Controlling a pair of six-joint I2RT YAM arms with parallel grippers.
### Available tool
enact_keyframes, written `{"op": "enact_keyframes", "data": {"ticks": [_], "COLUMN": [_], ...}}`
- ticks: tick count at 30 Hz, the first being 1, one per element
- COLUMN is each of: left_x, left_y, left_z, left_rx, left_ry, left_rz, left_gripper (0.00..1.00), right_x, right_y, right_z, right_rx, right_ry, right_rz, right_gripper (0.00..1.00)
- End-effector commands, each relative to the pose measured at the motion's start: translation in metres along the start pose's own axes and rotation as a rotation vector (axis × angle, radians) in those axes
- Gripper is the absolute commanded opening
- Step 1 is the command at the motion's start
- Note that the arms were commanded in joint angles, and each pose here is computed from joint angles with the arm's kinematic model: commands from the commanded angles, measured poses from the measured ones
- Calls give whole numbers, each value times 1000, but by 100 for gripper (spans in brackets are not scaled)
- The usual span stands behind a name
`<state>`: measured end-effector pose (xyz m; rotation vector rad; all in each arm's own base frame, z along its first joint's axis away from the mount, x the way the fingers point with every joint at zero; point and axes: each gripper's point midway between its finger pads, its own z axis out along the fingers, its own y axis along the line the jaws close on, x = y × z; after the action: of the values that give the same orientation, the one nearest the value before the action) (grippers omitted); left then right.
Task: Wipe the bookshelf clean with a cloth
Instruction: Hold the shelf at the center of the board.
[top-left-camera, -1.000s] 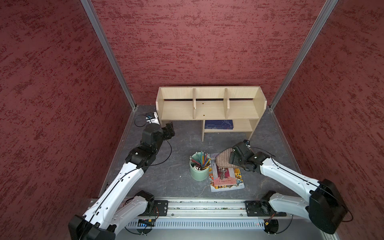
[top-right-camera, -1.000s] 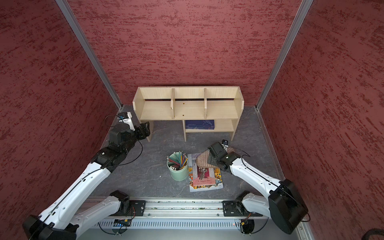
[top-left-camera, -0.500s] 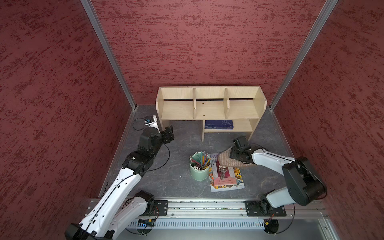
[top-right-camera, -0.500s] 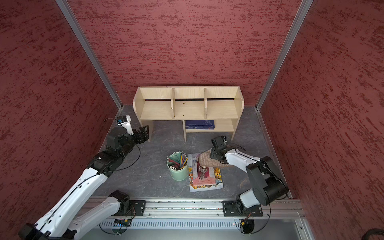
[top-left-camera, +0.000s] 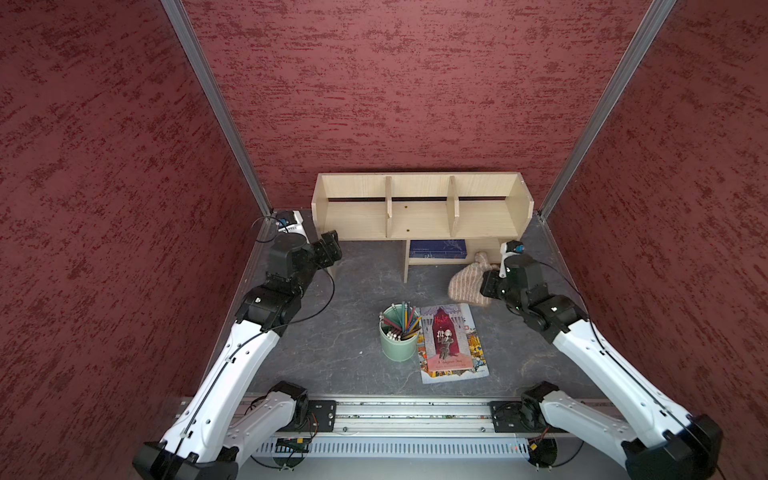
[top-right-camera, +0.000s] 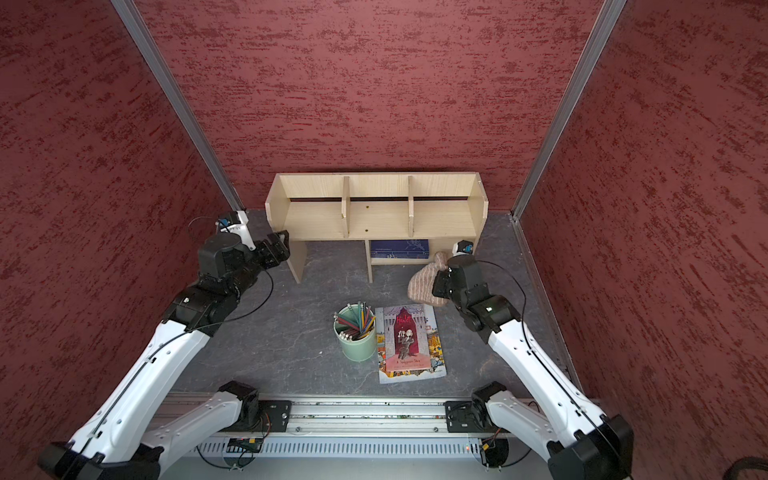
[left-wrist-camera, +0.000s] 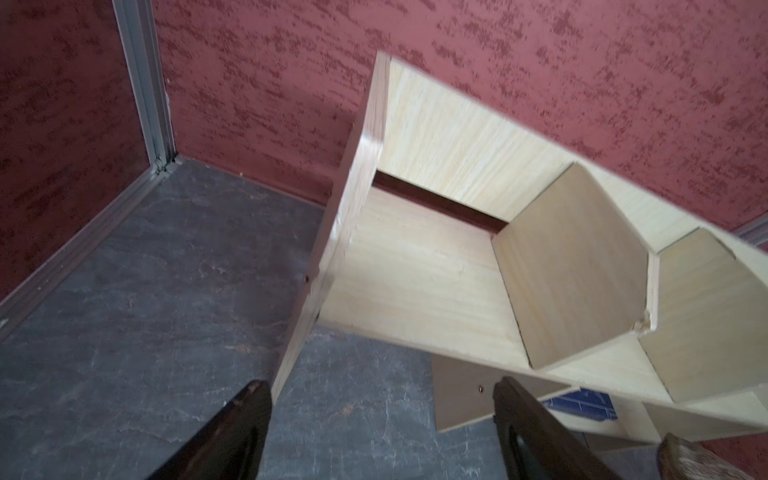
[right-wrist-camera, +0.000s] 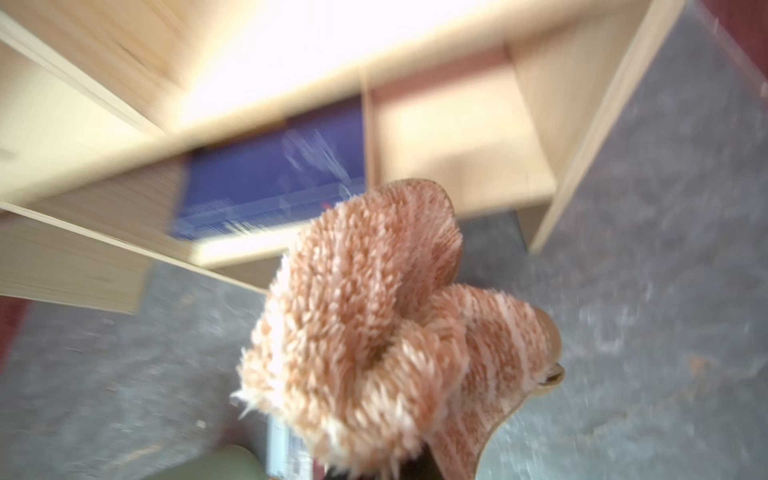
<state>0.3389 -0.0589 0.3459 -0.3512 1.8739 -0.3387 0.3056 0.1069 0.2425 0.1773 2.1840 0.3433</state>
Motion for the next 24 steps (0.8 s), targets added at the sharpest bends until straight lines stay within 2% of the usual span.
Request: {"op": "enact_keyframes", "data": {"ticks": [1, 6, 13, 19, 24], "left_x": [-27, -52, -48, -30, -15], "left_y": [2, 6, -4, -10, -3], "left_z": [16, 46, 81, 101, 108], "left_rx": [-8, -15, 106, 171, 163], "left_ry": [-18, -55, -71, -25, -12], "left_rz": [-33, -32, 15, 55, 87], "left_gripper": [88, 92, 91, 80, 66], "right_x": [-27, -72, -50, -22, -1], "right_y": [12, 56, 153, 204, 210], "right_z": [-22, -36, -4, 44, 74], "right_rx": [12, -77, -193, -179, -139], "right_ry": [-22, -94, -74, -49, -40], "right_rz": [-91, -111, -243, -312, -301], "right_gripper": [0, 0, 0, 0, 0]}}
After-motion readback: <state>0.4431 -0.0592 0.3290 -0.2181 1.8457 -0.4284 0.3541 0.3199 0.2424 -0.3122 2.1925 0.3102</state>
